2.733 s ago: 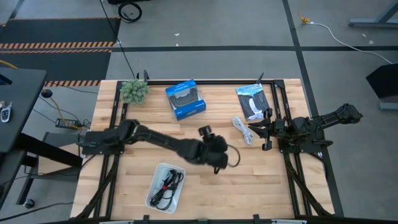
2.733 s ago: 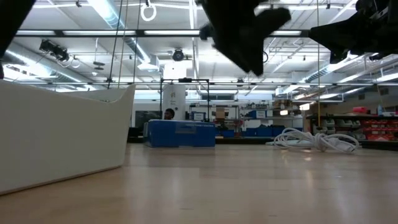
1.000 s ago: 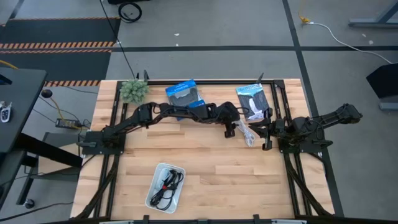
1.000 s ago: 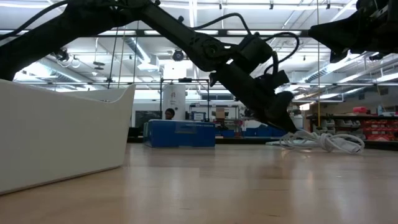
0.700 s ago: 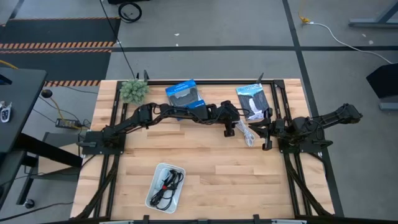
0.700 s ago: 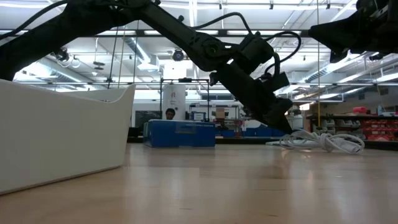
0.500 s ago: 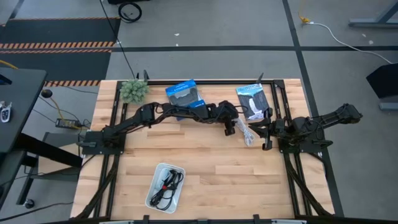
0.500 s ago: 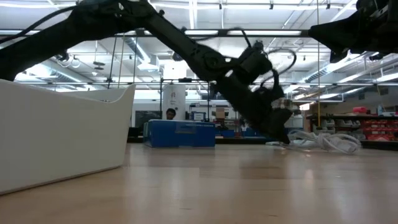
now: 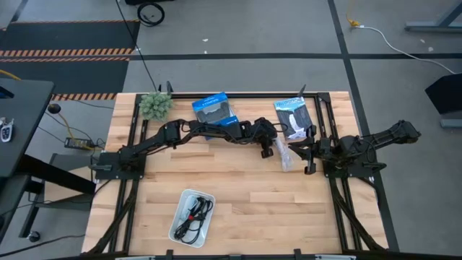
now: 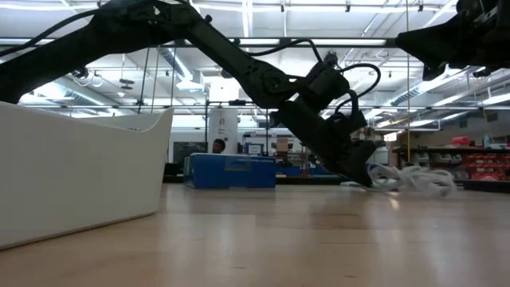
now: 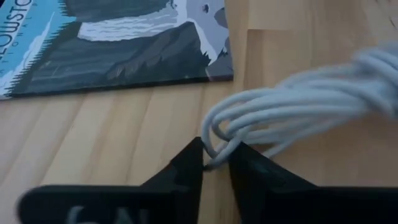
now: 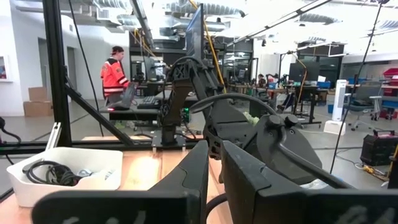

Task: Pick and place USB-C Cables
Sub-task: Put the white charger cable into the bin, then return to Home Position

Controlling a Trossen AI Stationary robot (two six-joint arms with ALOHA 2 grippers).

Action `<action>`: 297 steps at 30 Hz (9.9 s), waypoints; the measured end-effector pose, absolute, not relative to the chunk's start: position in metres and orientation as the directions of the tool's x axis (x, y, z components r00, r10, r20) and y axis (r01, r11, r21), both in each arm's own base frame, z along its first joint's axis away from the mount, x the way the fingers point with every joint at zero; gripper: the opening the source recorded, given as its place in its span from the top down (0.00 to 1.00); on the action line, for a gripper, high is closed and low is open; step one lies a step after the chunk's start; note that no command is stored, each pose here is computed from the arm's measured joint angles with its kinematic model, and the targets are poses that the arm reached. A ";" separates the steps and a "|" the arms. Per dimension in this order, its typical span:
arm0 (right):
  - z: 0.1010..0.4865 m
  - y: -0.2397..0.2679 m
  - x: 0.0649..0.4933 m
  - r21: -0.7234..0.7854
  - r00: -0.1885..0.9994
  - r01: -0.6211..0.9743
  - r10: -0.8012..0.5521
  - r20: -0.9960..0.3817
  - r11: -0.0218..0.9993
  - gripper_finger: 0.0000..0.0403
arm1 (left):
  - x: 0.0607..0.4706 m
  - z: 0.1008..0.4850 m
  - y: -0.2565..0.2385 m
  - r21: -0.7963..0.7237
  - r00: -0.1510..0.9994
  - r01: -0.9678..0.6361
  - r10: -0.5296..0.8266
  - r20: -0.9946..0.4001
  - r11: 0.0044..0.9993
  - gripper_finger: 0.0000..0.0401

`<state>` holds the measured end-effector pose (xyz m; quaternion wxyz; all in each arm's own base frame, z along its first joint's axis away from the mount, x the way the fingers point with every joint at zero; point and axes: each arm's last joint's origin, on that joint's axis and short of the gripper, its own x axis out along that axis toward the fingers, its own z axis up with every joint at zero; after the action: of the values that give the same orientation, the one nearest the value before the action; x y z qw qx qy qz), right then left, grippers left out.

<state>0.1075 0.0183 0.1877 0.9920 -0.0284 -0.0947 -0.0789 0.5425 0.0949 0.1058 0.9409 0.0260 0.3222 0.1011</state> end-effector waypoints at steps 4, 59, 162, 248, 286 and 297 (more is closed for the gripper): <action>0.188 0.018 0.107 -0.041 0.969 0.162 -0.151 0.193 0.986 0.88 | 0.543 0.106 0.092 0.103 0.772 -0.180 0.205 -0.601 0.978 0.95; 0.188 0.018 0.107 -0.041 0.970 0.162 -0.151 0.193 0.986 0.88 | 0.298 0.308 -0.222 0.462 0.332 0.404 0.345 -0.878 0.789 0.96; 0.188 0.018 0.107 -0.041 0.970 0.162 -0.151 0.193 0.986 0.88 | 0.323 0.292 -0.182 0.144 0.624 -0.143 0.202 -0.755 0.979 0.99; 0.180 0.019 0.109 -0.079 0.983 0.157 -0.148 0.113 0.984 0.88 | 0.122 0.171 -0.033 -0.150 0.999 -0.034 0.038 0.028 0.988 0.91; 0.160 0.019 0.109 -0.163 0.986 0.132 -0.146 -0.074 0.978 0.88 | 0.122 0.171 -0.033 -0.182 0.999 -0.033 0.039 0.029 0.983 0.93; 0.160 0.019 0.109 -0.163 0.987 0.132 -0.146 -0.074 0.978 0.88 | 0.122 0.171 -0.033 -0.182 0.999 -0.033 0.039 0.029 0.983 0.93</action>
<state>0.1093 0.0189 0.1603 0.9935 -0.0790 0.0428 -0.0701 0.1219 -0.0330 0.1712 0.9956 -0.0911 -0.0162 0.0179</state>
